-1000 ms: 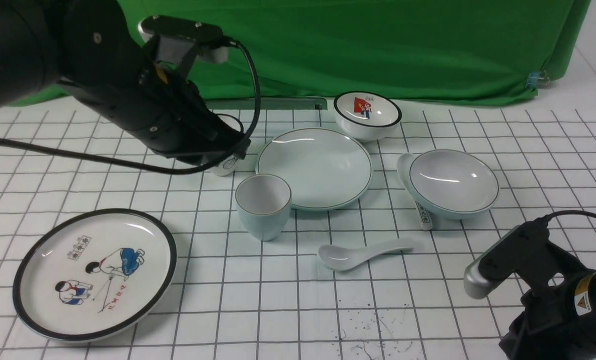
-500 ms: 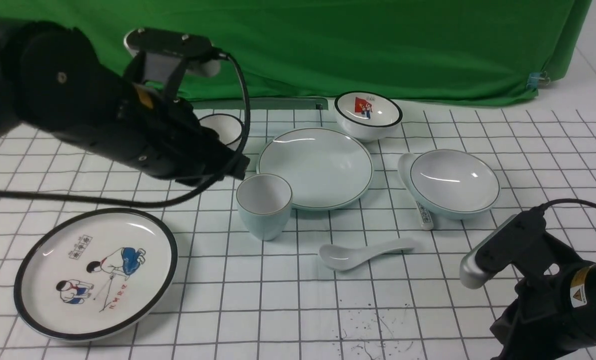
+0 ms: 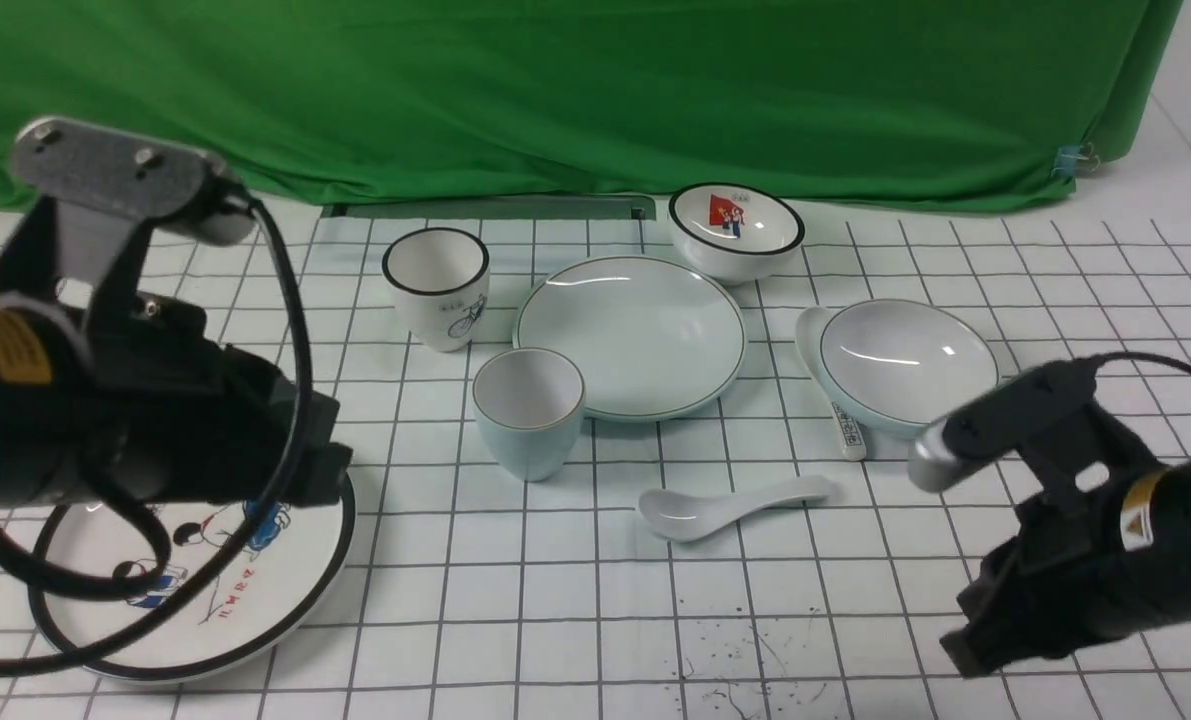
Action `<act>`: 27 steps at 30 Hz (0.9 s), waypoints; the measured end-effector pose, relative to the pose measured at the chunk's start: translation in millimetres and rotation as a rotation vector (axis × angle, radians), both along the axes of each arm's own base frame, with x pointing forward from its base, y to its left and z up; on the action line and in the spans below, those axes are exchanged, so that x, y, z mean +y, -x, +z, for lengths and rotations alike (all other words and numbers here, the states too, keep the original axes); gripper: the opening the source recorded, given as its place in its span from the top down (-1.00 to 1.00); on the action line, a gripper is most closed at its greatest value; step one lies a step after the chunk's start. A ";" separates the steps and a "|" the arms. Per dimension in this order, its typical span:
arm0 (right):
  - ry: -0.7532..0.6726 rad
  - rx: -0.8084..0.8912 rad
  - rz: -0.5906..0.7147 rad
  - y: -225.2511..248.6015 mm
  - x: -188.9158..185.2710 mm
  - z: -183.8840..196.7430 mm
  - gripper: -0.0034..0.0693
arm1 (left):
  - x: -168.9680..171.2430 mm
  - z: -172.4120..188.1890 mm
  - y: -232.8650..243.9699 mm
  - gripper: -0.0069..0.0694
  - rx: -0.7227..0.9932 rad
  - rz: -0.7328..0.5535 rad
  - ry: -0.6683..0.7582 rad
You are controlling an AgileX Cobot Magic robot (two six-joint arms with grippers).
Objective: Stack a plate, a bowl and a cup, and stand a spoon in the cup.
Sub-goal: Use the right arm to grab a blue rice bowl
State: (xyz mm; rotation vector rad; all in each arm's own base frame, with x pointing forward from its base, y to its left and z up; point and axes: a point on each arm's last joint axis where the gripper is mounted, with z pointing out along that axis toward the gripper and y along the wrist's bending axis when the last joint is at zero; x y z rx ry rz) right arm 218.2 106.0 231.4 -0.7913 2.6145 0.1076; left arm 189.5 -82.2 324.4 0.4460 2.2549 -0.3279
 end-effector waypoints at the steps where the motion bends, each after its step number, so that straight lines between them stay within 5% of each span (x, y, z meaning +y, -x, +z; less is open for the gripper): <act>1: 0.002 0.004 -0.012 -6.3 -0.5 3.7 0.63 | 0.3 -1.7 0.7 0.90 0.001 0.001 -0.001; 7: -0.027 -0.058 -0.186 -73.4 -24.5 29.1 0.07 | -0.3 -9.2 -1.7 0.90 0.003 0.011 0.006; 20: -0.106 -0.078 -0.393 -170.2 -53.8 26.5 -0.08 | -1.9 -10.8 -2.6 0.90 0.017 0.016 0.030; 27: -0.109 -0.046 -0.408 -201.7 -49.9 -1.6 -0.50 | -1.9 -10.8 -2.6 0.90 0.017 0.016 0.030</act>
